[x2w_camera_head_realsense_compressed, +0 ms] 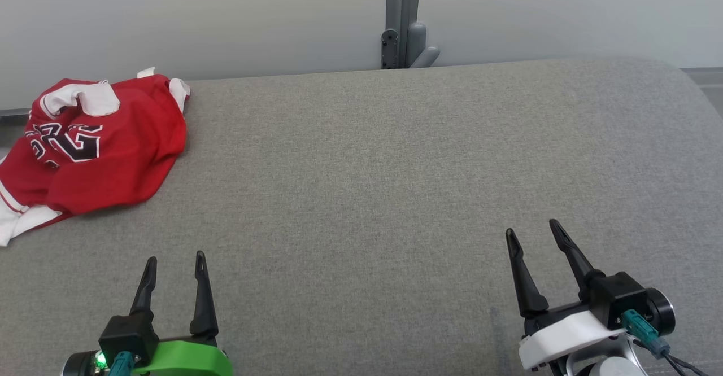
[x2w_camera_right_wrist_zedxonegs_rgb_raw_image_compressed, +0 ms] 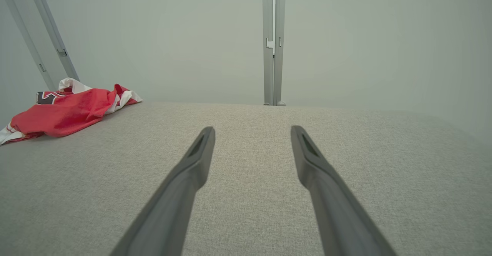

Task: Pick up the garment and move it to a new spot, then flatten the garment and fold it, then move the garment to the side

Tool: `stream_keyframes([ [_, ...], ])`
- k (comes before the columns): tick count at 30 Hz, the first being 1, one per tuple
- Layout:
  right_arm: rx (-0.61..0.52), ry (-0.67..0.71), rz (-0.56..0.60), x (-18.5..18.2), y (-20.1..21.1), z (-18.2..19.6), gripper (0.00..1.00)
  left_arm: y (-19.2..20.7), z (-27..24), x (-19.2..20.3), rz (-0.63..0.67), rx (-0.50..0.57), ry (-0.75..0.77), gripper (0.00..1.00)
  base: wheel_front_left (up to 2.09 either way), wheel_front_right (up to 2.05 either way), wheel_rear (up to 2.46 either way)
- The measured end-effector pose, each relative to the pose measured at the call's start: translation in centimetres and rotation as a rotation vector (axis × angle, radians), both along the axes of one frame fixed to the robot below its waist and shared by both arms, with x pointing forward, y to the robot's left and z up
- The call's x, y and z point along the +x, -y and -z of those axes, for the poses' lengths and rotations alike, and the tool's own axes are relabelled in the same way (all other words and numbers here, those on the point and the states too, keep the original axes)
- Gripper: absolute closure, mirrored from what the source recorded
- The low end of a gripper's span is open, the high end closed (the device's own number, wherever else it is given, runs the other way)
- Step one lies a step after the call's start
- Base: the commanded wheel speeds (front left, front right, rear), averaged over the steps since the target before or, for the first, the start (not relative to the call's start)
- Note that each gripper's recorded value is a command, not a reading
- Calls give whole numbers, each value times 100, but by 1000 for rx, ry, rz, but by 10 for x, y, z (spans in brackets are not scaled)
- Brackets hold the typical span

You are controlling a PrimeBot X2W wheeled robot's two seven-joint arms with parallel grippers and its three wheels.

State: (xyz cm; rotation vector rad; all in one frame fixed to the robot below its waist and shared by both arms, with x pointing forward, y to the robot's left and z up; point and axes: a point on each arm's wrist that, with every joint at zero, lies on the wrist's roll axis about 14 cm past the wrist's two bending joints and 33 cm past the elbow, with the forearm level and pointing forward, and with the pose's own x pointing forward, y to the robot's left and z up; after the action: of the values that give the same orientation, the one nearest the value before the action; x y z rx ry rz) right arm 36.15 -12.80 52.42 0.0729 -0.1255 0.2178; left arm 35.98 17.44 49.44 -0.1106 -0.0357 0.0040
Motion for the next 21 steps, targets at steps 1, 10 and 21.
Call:
stream_keyframes([
  [1, -7, 3, -2, 0, -1, 0, 0, 0, 0, 0, 0, 2, 1, 0, 0, 0, 0],
  [10, -62, 29, -14, -2, -5, -3, 0, 2, 0, -2, 13, 51, 8, 0, 0, 0, 0],
  [21, -68, 35, -18, -2, -6, -5, 0, 2, -1, -3, 14, 39, 12, 0, 0, 0, 0],
])
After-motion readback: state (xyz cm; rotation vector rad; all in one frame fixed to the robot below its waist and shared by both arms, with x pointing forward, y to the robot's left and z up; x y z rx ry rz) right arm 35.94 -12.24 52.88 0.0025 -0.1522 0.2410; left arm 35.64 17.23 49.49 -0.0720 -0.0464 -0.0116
